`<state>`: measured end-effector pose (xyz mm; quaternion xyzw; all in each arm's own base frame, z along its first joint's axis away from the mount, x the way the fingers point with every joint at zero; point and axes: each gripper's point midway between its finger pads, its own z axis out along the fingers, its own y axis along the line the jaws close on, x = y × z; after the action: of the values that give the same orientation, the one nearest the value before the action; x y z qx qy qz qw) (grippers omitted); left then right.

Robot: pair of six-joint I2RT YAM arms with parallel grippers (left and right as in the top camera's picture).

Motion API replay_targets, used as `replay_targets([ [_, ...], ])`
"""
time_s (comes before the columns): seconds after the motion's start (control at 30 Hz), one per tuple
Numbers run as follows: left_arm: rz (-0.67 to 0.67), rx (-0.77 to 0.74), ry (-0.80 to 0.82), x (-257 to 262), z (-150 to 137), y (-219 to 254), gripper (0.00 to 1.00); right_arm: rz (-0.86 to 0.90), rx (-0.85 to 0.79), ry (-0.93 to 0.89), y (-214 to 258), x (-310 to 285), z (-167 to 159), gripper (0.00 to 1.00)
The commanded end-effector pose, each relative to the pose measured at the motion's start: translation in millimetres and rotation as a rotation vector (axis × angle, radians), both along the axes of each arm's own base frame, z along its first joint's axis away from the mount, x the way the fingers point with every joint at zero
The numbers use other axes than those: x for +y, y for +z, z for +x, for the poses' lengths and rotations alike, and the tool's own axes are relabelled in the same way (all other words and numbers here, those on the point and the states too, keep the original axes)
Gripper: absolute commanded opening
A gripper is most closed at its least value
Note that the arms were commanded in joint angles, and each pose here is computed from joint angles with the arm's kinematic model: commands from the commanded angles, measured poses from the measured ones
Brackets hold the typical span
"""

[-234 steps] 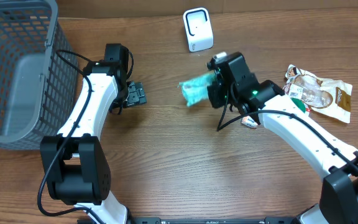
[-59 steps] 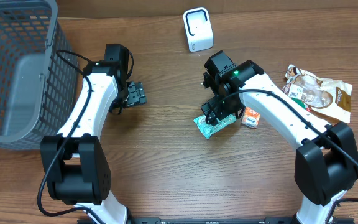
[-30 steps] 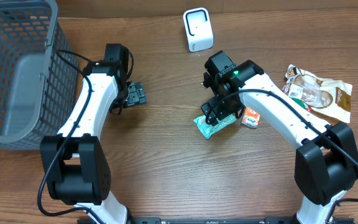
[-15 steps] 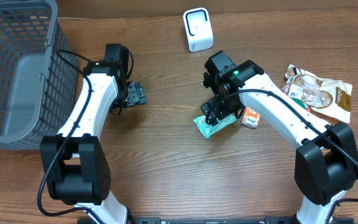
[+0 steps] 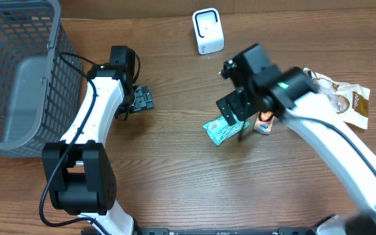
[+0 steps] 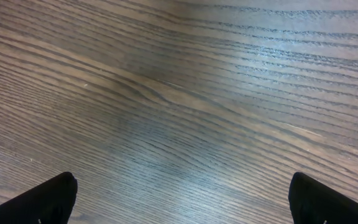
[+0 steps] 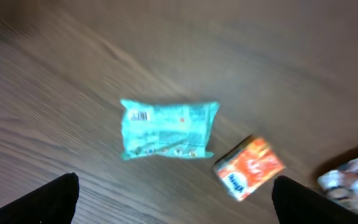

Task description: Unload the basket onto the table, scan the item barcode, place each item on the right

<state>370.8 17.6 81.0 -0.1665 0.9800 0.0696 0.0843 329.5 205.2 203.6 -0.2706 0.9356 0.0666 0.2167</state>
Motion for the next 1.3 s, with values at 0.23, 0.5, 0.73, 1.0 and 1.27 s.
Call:
replay_targets([
  [0.23,0.014,-0.013,-0.011,2,0,6,1.00,0.233,-0.439,-0.073,161,-57,-45,1.00],
  [0.5,0.014,-0.014,-0.011,2,1,6,1.00,0.372,-0.697,-0.090,237,-104,-127,1.00],
  [0.73,0.015,-0.013,-0.011,2,0,6,1.00,0.351,-0.662,-0.090,223,-123,-164,1.00],
  [1.0,0.014,-0.014,-0.011,2,1,6,1.00,0.331,-0.594,-0.109,182,-122,-158,1.00],
  [1.27,0.015,-0.013,-0.011,2,0,6,1.00,0.401,-0.708,-0.117,136,-124,-158,1.00],
])
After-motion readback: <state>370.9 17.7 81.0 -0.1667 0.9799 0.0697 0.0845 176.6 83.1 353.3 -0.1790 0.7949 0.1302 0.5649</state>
